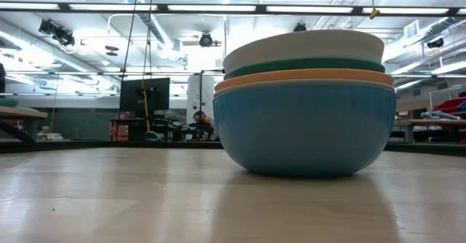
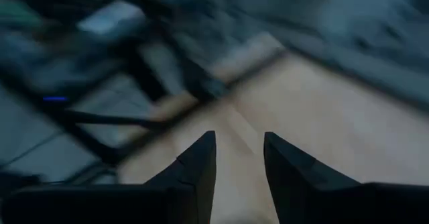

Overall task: Nest bowls inside each other
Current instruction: Return to Home Position

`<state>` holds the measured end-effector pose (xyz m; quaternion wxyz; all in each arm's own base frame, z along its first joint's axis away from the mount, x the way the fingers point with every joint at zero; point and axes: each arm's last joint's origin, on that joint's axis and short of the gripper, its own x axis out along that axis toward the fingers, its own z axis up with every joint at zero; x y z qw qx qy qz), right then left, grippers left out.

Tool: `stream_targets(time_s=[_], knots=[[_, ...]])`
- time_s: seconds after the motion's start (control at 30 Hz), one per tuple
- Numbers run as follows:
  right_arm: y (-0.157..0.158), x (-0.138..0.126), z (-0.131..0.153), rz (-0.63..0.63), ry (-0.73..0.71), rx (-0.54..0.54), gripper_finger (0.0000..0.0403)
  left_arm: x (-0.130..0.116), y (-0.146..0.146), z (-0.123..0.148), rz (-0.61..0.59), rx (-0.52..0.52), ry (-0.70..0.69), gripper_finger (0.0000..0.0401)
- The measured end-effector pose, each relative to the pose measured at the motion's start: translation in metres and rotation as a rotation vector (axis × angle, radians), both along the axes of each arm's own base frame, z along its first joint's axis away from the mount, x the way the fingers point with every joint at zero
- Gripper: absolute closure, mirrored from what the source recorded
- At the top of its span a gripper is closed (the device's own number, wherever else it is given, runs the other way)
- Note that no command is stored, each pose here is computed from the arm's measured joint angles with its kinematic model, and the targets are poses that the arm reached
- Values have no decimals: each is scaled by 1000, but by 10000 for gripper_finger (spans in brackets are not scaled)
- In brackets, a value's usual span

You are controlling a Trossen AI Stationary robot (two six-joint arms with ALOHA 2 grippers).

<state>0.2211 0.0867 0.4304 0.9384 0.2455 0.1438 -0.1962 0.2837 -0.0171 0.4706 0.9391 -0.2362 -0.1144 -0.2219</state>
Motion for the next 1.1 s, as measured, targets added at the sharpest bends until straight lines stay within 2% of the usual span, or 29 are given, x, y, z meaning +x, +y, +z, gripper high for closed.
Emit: stream_targets(time_s=[0.17, 0.23, 0.33, 0.43, 0.57, 0.7, 0.83, 1.0, 1.1], knots=[[-23, -2, 56, 305, -385, -225, 289, -33, 1, 27, 0, -8, -167, 311], [-34, -9, 73, 344, -522, -294, 289, -45, 1, 35, -8, -25, -211, 311], [-48, -27, 87, 313, -612, -341, 289, -63, 3, 46, -23, -56, -274, 311], [-59, -52, 94, 271, -630, -356, 289, -86, 5, 57, -22, -40, -335, 311], [-69, -90, 99, 252, -638, -376, 289, -122, 5, 67, -85, 52, -402, 311], [-76, -122, 95, 214, -576, -360, 289, -158, 5, 66, -131, 94, -315, 311], [-82, -142, 88, 150, -513, -331, 289, -189, 7, 63, -13, 74, -261, 311], [-87, -159, 86, 117, -495, -376, 289, -229, 6, 62, 61, 190, -344, 311], [-88, -168, 87, 114, -509, -397, 289, -249, 6, 56, 70, 203, -386, 311]])
